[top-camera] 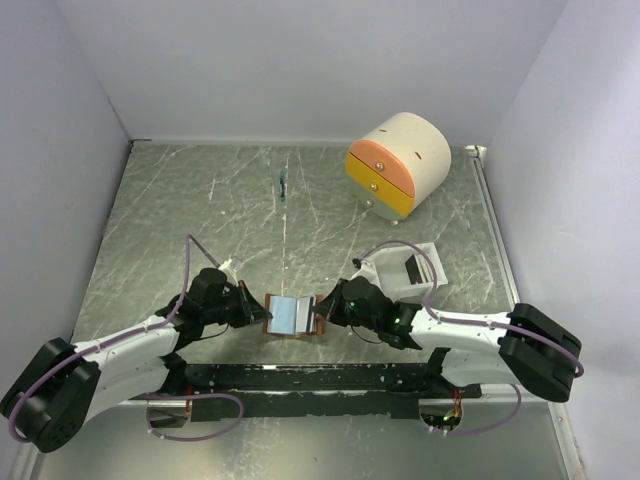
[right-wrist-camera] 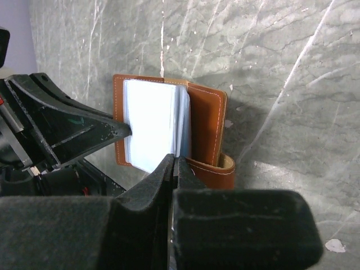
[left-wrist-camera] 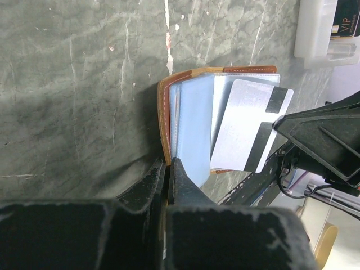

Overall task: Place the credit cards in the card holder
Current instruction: Insert the credit card into the card holder.

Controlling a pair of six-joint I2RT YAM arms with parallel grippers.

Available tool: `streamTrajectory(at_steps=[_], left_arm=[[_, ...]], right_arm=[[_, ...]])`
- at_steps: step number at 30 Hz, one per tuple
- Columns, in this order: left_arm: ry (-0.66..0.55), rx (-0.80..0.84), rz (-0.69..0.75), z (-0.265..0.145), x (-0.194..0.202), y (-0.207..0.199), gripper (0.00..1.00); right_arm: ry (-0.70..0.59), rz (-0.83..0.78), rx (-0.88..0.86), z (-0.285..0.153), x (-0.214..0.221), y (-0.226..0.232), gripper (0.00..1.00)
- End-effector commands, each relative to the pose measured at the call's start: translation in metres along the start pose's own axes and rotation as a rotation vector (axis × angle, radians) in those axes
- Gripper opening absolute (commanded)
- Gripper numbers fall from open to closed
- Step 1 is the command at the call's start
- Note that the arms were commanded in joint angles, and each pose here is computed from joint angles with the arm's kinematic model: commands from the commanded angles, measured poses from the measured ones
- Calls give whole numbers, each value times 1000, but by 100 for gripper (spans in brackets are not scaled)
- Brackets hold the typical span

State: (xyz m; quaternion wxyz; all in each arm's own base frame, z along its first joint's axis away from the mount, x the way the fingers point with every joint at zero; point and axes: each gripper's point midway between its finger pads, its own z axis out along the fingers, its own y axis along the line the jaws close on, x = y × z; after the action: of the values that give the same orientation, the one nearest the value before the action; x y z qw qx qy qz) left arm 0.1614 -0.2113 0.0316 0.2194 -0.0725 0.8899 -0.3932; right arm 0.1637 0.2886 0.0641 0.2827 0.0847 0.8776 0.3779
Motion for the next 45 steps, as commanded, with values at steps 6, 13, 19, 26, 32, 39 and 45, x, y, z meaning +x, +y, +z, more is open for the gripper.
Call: streamTrajectory(at_steps=[6, 13, 19, 26, 32, 39, 45], left_arm=[[-1, -53, 24, 0, 5, 17, 10], [0, -60, 22, 0, 7, 20, 11], [0, -54, 19, 0, 7, 19, 12], [3, -54, 14, -1, 9, 20, 14], [1, -52, 13, -1, 9, 20, 14], [4, -53, 15, 0, 8, 19, 15], [7, -54, 15, 0, 8, 19, 17]], right_arm=[[-44, 37, -29, 4, -5, 4, 0], [-54, 32, -27, 5, -8, 4, 0], [-50, 28, -7, 9, -5, -2, 0], [-44, 19, 9, 13, -3, -6, 0], [-41, 4, 32, 14, 0, -14, 0], [-10, -34, 30, 15, 6, -16, 0], [4, -53, 24, 14, 8, -16, 0]])
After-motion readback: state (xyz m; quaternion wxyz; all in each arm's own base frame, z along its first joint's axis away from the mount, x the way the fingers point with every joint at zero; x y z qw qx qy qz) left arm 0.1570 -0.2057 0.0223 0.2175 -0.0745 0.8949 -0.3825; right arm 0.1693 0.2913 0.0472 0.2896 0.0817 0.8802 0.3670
